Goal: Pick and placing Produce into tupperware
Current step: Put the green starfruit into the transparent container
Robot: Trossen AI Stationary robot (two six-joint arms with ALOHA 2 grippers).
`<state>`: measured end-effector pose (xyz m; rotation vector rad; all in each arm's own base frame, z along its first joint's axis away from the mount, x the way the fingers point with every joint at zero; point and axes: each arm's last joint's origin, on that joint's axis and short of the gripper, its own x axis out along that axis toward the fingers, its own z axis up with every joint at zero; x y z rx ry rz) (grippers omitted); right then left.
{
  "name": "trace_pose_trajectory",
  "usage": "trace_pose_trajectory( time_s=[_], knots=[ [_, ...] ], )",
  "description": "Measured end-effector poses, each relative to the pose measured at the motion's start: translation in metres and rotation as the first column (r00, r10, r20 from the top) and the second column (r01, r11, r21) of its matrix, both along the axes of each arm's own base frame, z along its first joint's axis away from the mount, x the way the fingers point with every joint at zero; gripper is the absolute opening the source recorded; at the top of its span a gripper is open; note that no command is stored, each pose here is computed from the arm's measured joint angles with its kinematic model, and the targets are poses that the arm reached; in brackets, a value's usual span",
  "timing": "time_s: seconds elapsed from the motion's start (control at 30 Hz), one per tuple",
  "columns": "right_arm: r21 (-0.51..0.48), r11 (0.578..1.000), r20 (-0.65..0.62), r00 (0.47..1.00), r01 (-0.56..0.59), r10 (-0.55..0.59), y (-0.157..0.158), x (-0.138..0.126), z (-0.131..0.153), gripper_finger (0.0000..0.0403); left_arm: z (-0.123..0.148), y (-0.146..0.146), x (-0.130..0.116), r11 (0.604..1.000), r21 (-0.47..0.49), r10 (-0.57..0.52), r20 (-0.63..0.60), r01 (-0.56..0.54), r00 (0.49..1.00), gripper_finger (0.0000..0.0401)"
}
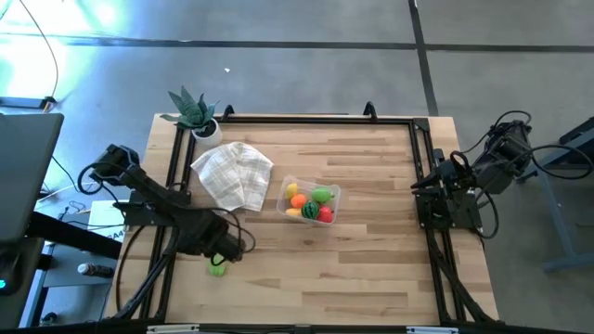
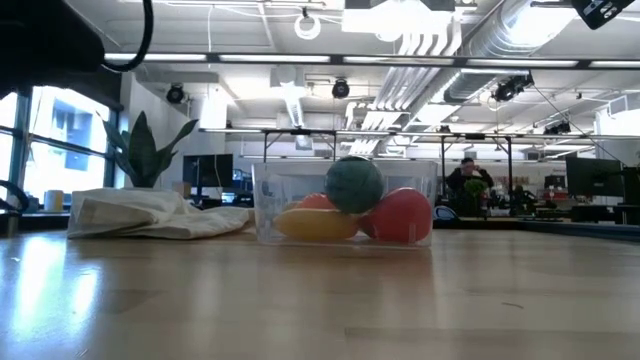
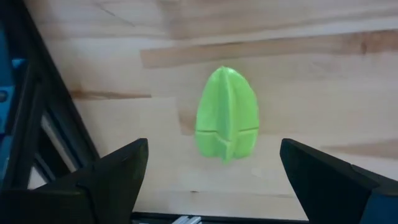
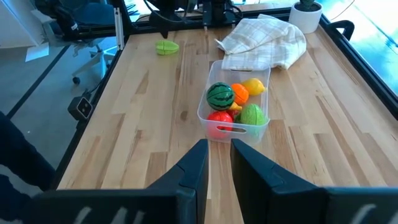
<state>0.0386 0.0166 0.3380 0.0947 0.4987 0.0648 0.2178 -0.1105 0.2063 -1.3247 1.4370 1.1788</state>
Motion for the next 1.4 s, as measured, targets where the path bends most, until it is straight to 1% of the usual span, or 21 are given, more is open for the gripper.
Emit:
trace_pose_trajectory(
  time_s=[0.17, 0.37, 0.63, 0.77, 1.0, 1.2, 1.4],
  knots=[
    [0.0, 1.0, 0.0, 1.0, -0.001, 0.001, 0.0, 0.0, 0.0, 0.0058, -0.002, -0.004, 0.002, 1.0, -0.013, -0.002, 0.027, 0.003, 1.0, 0.0353],
    [0.0, 1.0, 0.0, 1.0, 0.0, 0.0, 0.0, 0.0, 0.0, 0.0058, -0.006, -0.007, 0.011, 1.0, -0.022, -0.001, 0.093, 0.003, 0.996, 0.0353],
    [0.0, 1.0, 0.0, 1.0, 0.0, 0.0, 0.0, 0.0, 0.0, 0.0058, -0.01, -0.011, 0.011, 1.0, -0.01, -0.022, 0.079, 0.023, 0.997, 0.0353],
    [0.0, 1.0, 0.0, 1.0, 0.0, 0.0, 0.0, 0.0, 0.0, 0.0058, -0.012, -0.012, 0.007, 0.999, 0.003, -0.035, 0.047, 0.035, 0.998, 0.0353],
    [0.0, 1.0, 0.0, 1.0, 0.0, 0.0, 0.0, 0.0, 0.0, 0.0058, -0.03, -0.014, 0.0, 0.998, -0.017, -0.052, 0.06, 0.053, 0.997, 0.0353],
    [0.0, 1.0, 0.0, 1.0, 0.0, 0.0, 0.0, 0.0, 0.0, 0.0058, -0.039, -0.011, -0.004, 0.998, -0.003, -0.058, 0.051, 0.058, 0.997, 0.0353],
    [0.0, 1.0, 0.0, 1.0, 0.0, 0.0, 0.0, 0.0, 0.0, 0.0058, -0.054, -0.011, -0.004, 0.998, -0.032, -0.052, 0.114, 0.056, 0.992, 0.0353]
  ],
)
